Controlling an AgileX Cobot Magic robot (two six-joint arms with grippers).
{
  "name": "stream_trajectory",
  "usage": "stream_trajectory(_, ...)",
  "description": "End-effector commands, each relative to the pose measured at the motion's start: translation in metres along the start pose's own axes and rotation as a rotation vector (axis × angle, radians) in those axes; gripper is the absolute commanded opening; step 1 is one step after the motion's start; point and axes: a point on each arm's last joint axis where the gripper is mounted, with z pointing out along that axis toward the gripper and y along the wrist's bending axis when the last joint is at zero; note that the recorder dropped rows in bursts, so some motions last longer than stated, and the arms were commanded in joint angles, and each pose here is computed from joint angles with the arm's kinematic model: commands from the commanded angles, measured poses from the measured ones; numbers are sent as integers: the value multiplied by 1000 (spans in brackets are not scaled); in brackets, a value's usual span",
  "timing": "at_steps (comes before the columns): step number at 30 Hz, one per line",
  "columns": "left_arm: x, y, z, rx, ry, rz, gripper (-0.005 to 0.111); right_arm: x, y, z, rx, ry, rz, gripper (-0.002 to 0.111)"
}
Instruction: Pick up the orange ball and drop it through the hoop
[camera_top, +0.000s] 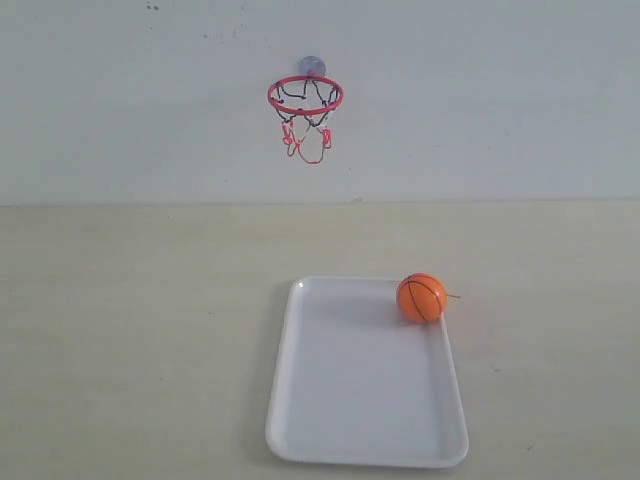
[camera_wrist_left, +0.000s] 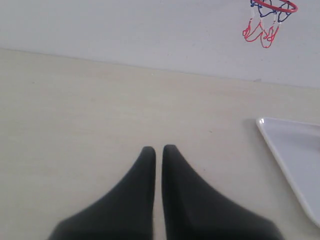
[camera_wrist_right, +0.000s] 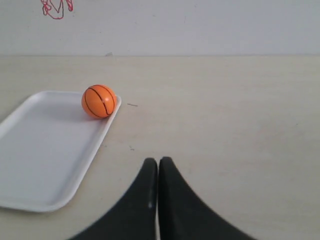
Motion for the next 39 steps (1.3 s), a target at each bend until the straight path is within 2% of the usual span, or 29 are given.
stream_trajectory(1,1,0,0,0,4,12,4,-14,-2,-2,20,-155,-29,0)
stream_trajectory(11,1,0,0,0,4,12,4,-53,-6,-18,80,-624,-20,0)
stream_trajectory(14,1,0,0,0,4,12,4,-61,-7,-25,64,-744,63,0)
stream_trajectory(16,1,0,0,0,4,12,4,-63,-6,-24,66,-688,34,0)
stream_trajectory(19,1,0,0,0,4,12,4,-80,-2,-26,78,-555,-102,0)
stream_trajectory(23,1,0,0,0,4,12,4,-107,2,-8,45,-291,-131,0)
stream_trajectory(27,1,0,0,0,4,12,4,-126,6,36,-17,157,-109,0)
stream_trajectory(31,1,0,0,0,4,12,4,-120,6,82,-61,553,-90,0)
stream_trajectory(35,1,0,0,0,4,12,4,-111,2,127,-51,650,-76,0)
stream_trajectory(39,1,0,0,0,4,12,4,-100,-3,163,-13,606,-58,0)
